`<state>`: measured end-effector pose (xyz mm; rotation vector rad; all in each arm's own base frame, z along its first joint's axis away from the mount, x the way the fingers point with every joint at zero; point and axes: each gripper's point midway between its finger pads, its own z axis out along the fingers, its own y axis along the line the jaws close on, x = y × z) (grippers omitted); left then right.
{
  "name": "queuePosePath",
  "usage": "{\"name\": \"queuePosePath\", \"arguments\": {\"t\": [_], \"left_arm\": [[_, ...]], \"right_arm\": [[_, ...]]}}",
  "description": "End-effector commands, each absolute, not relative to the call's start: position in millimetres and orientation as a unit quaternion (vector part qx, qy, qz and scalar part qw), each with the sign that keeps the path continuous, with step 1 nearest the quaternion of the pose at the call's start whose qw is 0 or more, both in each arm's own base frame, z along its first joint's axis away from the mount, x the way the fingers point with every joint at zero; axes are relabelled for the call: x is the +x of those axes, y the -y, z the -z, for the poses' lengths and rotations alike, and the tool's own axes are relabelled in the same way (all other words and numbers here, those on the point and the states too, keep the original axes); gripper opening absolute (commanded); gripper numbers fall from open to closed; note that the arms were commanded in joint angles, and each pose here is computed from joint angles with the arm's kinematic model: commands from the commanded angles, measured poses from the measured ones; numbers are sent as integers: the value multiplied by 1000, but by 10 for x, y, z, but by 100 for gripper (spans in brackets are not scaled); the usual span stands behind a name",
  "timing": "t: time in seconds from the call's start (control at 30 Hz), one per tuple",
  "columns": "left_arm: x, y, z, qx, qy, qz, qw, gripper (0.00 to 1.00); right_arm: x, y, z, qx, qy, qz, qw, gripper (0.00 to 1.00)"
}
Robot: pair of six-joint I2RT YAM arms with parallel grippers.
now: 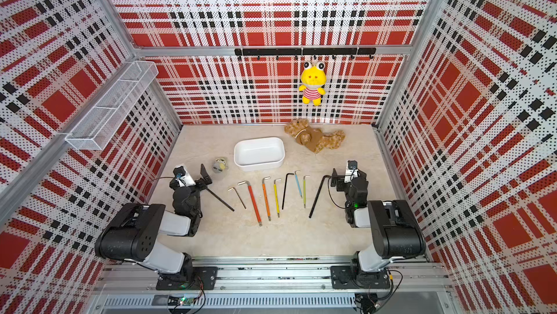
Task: Put the hex key on the desktop into the storage box
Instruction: Pick up the Allen key from the center of the board.
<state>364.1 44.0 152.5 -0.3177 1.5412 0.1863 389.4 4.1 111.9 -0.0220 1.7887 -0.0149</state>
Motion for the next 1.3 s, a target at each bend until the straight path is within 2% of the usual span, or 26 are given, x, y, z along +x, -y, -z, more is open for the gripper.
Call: {"name": "queuePosePath", "arguments": {"t": [0.0,0.77,0.83,0.93,1.1,1.27], "left_arm": [[3680,-432,-1542,-140,-692,-86,703,99],[3684,-491,-1604,-146,-688,-66,708,99],[3700,-512,-1686,-151,-691,-70,704,99],[3697,-511,-1926,-161,-686,-88,704,99],[3853,-354,-2438,-175,-679,-42,712,99],[4231,94,-2536,-120,-738,9,664,97]], "right_arm": [[3939,-19,-1241,-6,-767,7,642,100],[3936,-37,-1286,-12,-763,5,646,100],[3990,-61,-1341,-18,-780,1,626,100],[4132,61,-1752,24,-791,18,611,100],[4093,179,-2172,97,-841,36,531,100],[3873,-2,-2131,111,-900,76,414,100]]}}
